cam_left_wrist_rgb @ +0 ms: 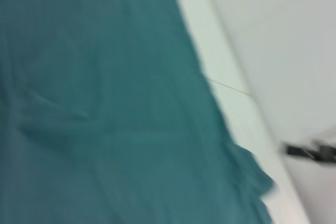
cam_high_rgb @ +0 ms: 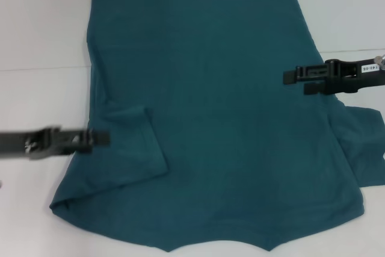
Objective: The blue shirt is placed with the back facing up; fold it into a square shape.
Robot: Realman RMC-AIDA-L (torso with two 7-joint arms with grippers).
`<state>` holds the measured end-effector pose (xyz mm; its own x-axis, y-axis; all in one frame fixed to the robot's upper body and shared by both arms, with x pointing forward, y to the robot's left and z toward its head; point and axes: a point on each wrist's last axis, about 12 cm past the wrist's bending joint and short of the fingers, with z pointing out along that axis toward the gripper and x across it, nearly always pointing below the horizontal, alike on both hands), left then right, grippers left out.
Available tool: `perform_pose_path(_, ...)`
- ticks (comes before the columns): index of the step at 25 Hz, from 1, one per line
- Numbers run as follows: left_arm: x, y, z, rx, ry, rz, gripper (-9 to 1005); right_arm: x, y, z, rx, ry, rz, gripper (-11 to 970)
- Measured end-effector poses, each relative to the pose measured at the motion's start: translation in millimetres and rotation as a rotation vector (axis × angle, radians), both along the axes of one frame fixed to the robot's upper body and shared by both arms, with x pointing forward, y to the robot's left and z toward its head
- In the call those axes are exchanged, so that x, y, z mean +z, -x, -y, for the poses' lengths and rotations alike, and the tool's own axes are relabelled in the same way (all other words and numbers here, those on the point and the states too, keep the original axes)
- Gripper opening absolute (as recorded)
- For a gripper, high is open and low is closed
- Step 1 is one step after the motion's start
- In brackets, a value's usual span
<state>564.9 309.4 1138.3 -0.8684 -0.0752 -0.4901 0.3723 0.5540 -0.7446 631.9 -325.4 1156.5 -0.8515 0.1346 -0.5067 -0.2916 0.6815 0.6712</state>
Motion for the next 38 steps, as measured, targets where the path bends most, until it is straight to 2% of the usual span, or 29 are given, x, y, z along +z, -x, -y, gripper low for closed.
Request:
perform_pose_path(2,-0.1,17.1,-4,-0.104,0.013,0.087,608,2.0,0.7,2,-0.002,0.009,0.013,928)
perform_pose_path(5,-10.0,36.0,2,-0.218,0.022,0.193,680,2.0,1.3,3,0.003,0.025,0.021,928)
perform_pose_path(7,-18.4,41.6,8,-0.237,0.022,0.234,728,1.5,1.7,3,0.010,0.030,0.029,927)
perform_pose_path(10,-29.1,44.3,20,-0.233,0.022,0.278,908,1.7,2.0,2,0.020,0.037,0.038,927)
perform_pose_path(13,-34.1,43.1,25,-0.211,0.015,0.278,909,1.4,5.0,9,0.013,0.050,0.005,927)
perform_pose_path(18,-35.9,41.5,25,-0.190,0.017,0.277,909,5.9,21.6,40,-0.019,0.089,-0.113,927)
perform_pose_path(24,-35.8,38.5,25,-0.172,0.009,0.280,909,8.3,46.9,93,-0.212,0.188,-0.232,928)
perform_pose_path(27,-35.8,36.8,27,-0.170,0.007,0.282,909,4.5,57.4,109,-0.273,0.178,-0.250,928)
perform_pose_path(32,-35.4,33.5,30,-0.168,0.004,0.287,909,-10.8,60.6,111,-0.320,0.203,-0.248,928)
perform_pose_path(38,-36.5,32.6,30,-0.161,0.005,0.282,908,-28.8,51.6,98,-0.352,0.217,-0.221,926)
